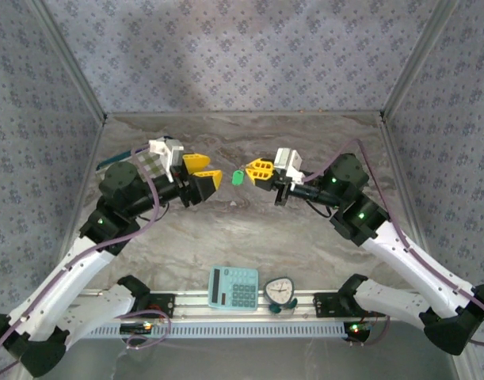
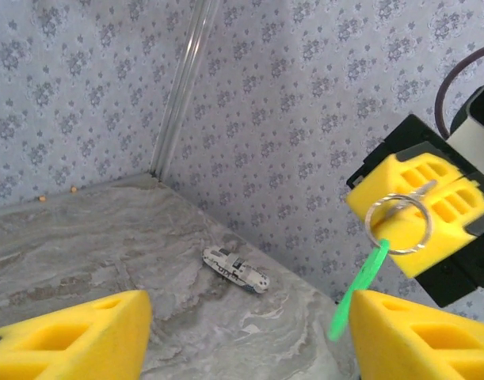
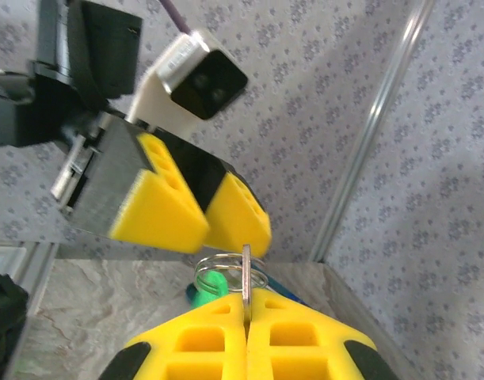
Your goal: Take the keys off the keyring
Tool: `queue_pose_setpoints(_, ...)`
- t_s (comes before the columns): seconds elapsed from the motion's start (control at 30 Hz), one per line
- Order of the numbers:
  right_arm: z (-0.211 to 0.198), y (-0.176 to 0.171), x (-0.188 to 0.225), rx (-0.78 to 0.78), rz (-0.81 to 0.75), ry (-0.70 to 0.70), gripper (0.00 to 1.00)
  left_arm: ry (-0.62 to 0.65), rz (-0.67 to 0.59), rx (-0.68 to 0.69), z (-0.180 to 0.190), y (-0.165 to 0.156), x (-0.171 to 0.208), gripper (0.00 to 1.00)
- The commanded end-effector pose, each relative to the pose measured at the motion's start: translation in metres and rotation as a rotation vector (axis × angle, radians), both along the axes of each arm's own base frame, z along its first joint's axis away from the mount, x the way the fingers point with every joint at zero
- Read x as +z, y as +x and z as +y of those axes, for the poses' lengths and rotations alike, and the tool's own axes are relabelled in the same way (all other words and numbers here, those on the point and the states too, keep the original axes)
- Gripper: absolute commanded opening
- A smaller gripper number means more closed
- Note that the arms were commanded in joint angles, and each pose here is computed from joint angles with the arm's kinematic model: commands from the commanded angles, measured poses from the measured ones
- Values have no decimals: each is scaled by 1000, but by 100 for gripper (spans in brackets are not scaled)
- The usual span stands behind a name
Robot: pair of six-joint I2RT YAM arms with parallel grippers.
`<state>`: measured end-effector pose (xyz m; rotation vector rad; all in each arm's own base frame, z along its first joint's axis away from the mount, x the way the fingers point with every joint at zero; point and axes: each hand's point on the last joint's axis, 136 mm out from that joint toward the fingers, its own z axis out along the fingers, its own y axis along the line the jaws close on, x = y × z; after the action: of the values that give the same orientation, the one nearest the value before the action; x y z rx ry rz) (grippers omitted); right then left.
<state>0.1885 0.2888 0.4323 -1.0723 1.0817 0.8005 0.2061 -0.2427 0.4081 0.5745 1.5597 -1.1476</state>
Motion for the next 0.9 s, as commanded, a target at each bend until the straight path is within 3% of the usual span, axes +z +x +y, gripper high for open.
queue_pose_setpoints(0.0,1,-11,8,66,10,40,0,-68,-40,-63,0,-14,32,66)
queue_pose_setpoints(0.1,2,-12,5,82,28,31,0,-79,-48,-118,-5,-21,38,68)
queue_pose_setpoints(0.23,3,-14,7,104,42,42,0,-120,-48,-214,-12,-32,44,78)
queue_pose_setpoints(0.57,-1,-17,13,153,64,66,0,-223,7,-445,-21,-58,61,82)
queue_pose_setpoints(0.87,3,-17,18,188,51,76,0,-238,89,-517,-33,-52,62,85)
